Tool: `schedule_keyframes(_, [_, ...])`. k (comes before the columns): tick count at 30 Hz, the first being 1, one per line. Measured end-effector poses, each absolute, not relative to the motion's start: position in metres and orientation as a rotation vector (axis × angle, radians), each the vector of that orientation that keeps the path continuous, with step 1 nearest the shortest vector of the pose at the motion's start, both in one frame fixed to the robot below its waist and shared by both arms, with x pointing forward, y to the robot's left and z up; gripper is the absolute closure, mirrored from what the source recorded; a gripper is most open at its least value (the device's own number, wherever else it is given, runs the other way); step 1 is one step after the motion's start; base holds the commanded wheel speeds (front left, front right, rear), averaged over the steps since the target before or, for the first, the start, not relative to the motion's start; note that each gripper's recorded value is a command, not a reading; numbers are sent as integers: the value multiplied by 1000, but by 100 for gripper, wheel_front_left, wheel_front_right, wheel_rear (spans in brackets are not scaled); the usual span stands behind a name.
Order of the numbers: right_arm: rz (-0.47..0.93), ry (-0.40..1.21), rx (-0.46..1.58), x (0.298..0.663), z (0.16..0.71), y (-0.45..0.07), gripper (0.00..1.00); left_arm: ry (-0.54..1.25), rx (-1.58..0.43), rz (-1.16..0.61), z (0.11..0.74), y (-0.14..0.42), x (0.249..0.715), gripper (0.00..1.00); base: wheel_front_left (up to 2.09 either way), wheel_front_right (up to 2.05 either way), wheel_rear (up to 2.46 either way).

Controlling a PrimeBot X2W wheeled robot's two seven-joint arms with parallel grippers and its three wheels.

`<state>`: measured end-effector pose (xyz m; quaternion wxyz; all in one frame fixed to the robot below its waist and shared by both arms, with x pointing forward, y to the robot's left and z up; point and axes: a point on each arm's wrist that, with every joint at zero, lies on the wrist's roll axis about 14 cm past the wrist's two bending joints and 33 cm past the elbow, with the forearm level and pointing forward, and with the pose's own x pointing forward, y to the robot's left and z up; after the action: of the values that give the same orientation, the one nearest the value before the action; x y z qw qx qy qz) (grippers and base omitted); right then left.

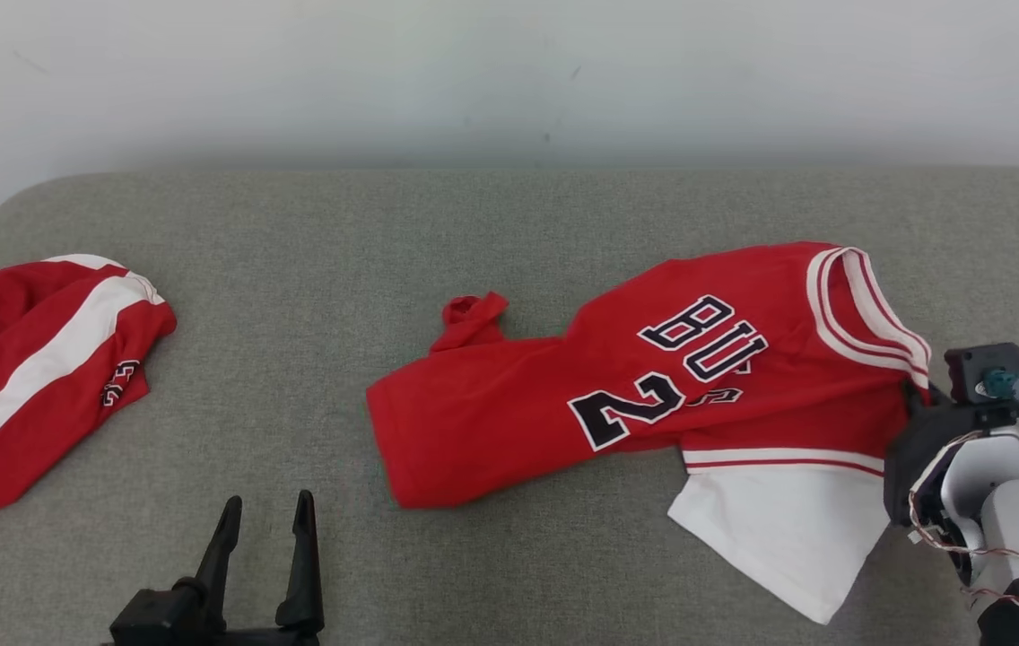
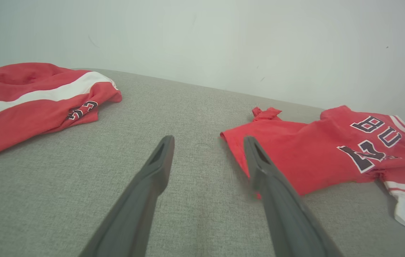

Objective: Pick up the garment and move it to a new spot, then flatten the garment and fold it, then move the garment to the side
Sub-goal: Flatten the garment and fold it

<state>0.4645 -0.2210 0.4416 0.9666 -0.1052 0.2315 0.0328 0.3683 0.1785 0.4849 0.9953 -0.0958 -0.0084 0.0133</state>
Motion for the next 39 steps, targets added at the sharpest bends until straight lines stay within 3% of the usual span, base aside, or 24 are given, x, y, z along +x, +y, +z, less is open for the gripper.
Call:
schedule_keyframes(9, [23,433,-347,492,462,-243,100,-13,-179,31,483,182,375,0,0,0,0])
schedule_keyframes(11, [35,433,-367,495,459,-239,0,-10,-176,33,482,184,375,0,0,0,0])
schedule_keyframes(17, [46,381,-319,488,452,-227,0,-13,-173,42,483,187,372,0,0,0,0])
schedule_keyframes(23, [52,206,-268,466,471,-210,0,-20,-175,48,486,187,361,0,0,0,0])
schedule_keyframes(39, [253,6,-79,378,488,-124,0,-58,-186,-2,499,170,347,0,0,0,0])
